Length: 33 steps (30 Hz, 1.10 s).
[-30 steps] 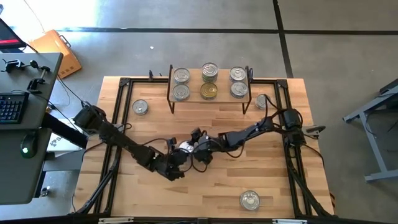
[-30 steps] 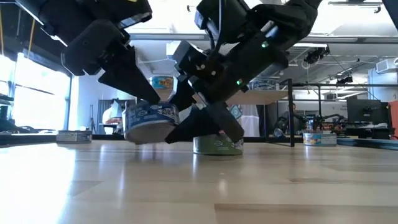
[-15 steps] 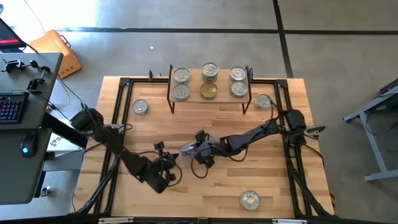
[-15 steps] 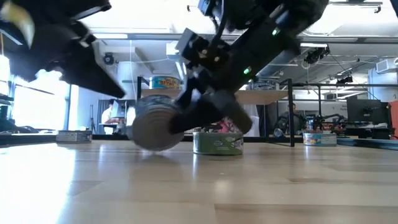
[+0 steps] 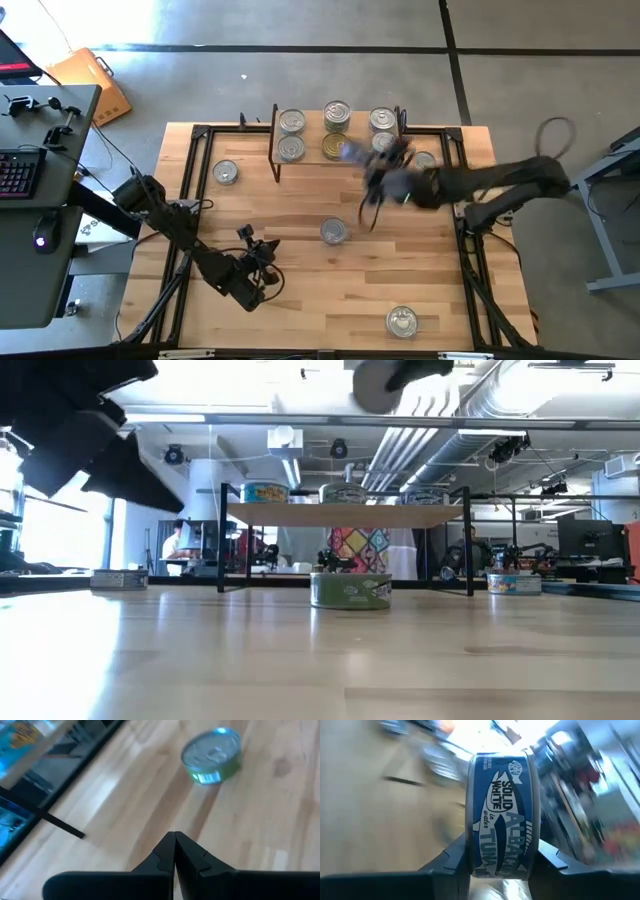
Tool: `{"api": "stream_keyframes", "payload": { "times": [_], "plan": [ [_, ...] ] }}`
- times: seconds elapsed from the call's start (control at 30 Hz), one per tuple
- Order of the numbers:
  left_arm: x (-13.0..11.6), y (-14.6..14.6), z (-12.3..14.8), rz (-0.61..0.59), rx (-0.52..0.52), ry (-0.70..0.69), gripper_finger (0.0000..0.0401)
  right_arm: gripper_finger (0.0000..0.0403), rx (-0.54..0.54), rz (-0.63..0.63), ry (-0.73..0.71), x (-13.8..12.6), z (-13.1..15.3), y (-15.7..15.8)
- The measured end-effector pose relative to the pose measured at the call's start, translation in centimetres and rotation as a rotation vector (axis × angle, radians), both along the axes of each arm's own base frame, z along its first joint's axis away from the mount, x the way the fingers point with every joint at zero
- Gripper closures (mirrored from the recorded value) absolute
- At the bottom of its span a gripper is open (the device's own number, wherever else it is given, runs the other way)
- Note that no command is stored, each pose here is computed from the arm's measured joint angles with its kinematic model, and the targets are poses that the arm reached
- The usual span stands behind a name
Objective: Stack canned seafood by type on shelf
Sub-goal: Stack the blue tuna can on top of the other blue tuna can on the shelf
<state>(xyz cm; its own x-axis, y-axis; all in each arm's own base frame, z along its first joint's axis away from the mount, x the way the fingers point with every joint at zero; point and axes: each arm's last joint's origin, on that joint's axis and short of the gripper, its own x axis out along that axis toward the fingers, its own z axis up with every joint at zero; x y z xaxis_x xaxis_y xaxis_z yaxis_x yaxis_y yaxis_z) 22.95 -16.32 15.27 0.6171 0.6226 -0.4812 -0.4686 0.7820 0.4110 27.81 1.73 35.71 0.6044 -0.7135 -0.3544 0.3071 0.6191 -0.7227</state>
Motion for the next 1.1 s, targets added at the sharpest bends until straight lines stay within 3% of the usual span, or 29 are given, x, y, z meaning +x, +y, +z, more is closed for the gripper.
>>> {"api": "stream_keyframes", "payload": {
  "times": [0.1,0.2,0.4,0.53,0.63,0.8,0.97,1.1],
  "plan": [
    [0.1,0.1,0.1,0.007,0.029,-0.025,0.04,0.0279,0.047,-0.121,0.01,-1.9,2.7,-3.8],
    [0.1,0.1,0.1,0.011,0.034,-0.035,0.04,0.0279,0.094,-0.184,0.076,-2.5,3.2,-7.9],
    [0.3,0.2,0.2,0.016,0.023,-0.046,0.04,0.0279,0.144,-0.243,0.241,-1.9,0.7,-15.4],
    [0.3,0.2,0.1,0.016,0.022,-0.047,0.04,0.0279,0.166,-0.318,0.342,-1.4,-1.7,-18.6],
    [0.3,0.2,0.1,0.016,0.022,-0.047,0.04,0.0279,0.155,-0.388,0.398,-0.8,-3.1,-19.6],
    [0.3,0.1,0.2,0.016,0.018,-0.051,0.04,0.0279,0.172,-0.393,0.496,-0.3,-4.6,-19.9],
    [0.4,0.1,0.2,0.016,0.009,-0.06,0.04,0.0279,0.187,-0.419,0.496,-0.6,-4.7,-19.7],
    [0.5,0.0,0.2,0.011,0.01,-0.06,0.04,0.0239,0.218,-0.424,0.495,-0.8,-4.8,-19.5]
  ]
}}
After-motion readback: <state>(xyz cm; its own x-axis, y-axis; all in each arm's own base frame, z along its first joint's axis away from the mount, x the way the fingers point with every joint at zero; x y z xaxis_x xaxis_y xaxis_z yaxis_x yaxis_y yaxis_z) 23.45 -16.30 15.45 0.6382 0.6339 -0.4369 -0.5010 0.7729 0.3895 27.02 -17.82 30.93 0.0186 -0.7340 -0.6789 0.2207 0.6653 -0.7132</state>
